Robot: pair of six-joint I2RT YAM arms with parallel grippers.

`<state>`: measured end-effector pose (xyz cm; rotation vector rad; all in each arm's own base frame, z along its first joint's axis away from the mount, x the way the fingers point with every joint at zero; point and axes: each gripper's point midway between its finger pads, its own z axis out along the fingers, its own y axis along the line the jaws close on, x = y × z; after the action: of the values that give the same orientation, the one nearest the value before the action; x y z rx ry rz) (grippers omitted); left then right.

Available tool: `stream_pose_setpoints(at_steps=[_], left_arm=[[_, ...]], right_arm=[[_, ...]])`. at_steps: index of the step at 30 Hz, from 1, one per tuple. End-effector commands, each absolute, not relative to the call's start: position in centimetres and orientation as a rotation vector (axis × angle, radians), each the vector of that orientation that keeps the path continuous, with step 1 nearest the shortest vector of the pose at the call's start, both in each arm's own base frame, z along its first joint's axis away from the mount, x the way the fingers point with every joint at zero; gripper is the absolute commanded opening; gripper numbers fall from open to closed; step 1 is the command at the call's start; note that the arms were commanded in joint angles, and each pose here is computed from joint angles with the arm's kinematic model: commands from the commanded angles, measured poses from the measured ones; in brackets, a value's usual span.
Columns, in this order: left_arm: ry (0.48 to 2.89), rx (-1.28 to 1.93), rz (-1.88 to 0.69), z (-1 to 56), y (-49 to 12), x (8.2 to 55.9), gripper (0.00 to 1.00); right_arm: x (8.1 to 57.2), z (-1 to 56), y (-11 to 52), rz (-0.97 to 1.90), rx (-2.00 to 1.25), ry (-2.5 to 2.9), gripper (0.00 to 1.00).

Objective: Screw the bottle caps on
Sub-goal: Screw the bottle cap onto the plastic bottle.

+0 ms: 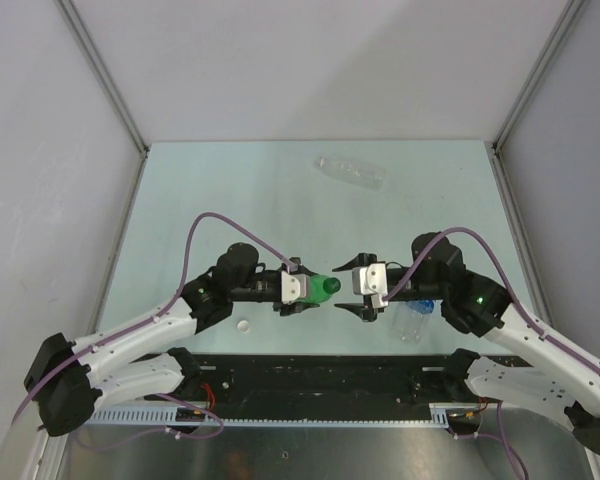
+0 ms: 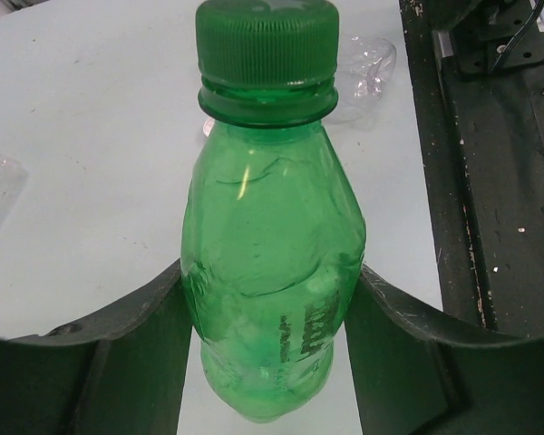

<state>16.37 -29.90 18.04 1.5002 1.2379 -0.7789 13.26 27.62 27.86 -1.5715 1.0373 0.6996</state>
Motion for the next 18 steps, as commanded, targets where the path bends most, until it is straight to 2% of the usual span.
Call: stream_pose_setpoints(at_steps=[1,10,18], left_arm=[[1.139,1.477,-0.769,21.32,-30.39,16.60,0.00],[1.127,1.476,-0.773,21.72,-30.48,16.56,0.00],[1.137,1.479,-0.779,21.52,-30.67,16.67,0.00]], right_arm=[[12.67,29.45,28.25,0.745,-1.541,0.984,0.66],[13.00,28.95,28.61,0.751,-1.539,1.016,0.62],[13.01,29.13,28.73,0.768,-1.521,1.030,0.46]])
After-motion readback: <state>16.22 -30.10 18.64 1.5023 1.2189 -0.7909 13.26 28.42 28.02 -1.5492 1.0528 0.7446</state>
